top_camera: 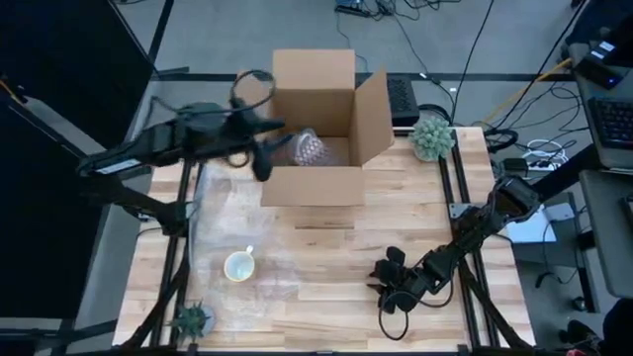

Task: Wrap mug
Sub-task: Wrap the yellow mug with the bubble wrap

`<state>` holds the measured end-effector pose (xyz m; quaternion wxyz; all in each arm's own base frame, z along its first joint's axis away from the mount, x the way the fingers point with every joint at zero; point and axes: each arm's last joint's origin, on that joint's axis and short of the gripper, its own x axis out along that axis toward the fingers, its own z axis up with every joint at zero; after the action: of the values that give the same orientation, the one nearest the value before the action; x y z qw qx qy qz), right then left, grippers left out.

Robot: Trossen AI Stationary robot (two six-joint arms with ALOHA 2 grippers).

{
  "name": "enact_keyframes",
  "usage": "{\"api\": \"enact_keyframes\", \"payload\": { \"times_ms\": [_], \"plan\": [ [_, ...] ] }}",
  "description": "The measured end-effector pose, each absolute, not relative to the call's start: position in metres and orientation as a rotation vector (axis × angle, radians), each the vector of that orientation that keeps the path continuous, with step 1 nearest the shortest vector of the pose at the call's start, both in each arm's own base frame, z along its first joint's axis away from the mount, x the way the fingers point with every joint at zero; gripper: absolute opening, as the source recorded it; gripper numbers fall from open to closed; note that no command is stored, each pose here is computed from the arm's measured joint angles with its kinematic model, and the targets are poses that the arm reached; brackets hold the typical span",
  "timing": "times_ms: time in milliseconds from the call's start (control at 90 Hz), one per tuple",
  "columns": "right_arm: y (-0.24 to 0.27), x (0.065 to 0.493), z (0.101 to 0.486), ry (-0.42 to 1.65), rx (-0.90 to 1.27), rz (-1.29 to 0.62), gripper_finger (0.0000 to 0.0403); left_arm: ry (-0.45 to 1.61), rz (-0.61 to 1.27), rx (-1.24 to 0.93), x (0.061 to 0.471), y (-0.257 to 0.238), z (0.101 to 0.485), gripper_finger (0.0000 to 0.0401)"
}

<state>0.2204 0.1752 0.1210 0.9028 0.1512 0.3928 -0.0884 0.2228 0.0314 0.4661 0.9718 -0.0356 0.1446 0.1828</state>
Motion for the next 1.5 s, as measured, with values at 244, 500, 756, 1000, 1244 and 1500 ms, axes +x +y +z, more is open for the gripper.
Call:
{"api": "enact_keyframes", "payload": {
  "times_ms": [244, 500, 756, 1000, 1244, 1500],
  "plan": [
    [0.175, 0.220, 0.121, 0.812, 0.313, -0.182, 0.0137, 0.587, 0.289, -0.159, 0.205, -0.003, 0.435, 0.0162],
    [0.180, 0.226, 0.126, 0.748, 0.298, -0.111, 0.0137, 0.761, 0.229, -0.212, 0.213, -0.049, 0.373, 0.0162],
    [0.189, 0.241, 0.145, 0.553, 0.260, 0.035, 0.0137, 0.892, 0.197, -0.301, 0.205, -0.091, 0.310, 0.0162],
    [0.186, 0.244, 0.146, 0.541, 0.269, 0.027, 0.0137, 0.974, 0.037, -0.290, 0.186, -0.129, 0.295, 0.0162],
    [0.187, 0.246, 0.138, 0.546, 0.305, 0.011, 0.0137, 1.102, 0.020, -0.260, 0.182, -0.163, 0.271, 0.0162],
    [0.191, 0.250, 0.116, 0.578, 0.307, -0.007, 0.0137, 1.189, 0.099, -0.230, 0.187, -0.176, 0.248, 0.0162]
  ]
}}
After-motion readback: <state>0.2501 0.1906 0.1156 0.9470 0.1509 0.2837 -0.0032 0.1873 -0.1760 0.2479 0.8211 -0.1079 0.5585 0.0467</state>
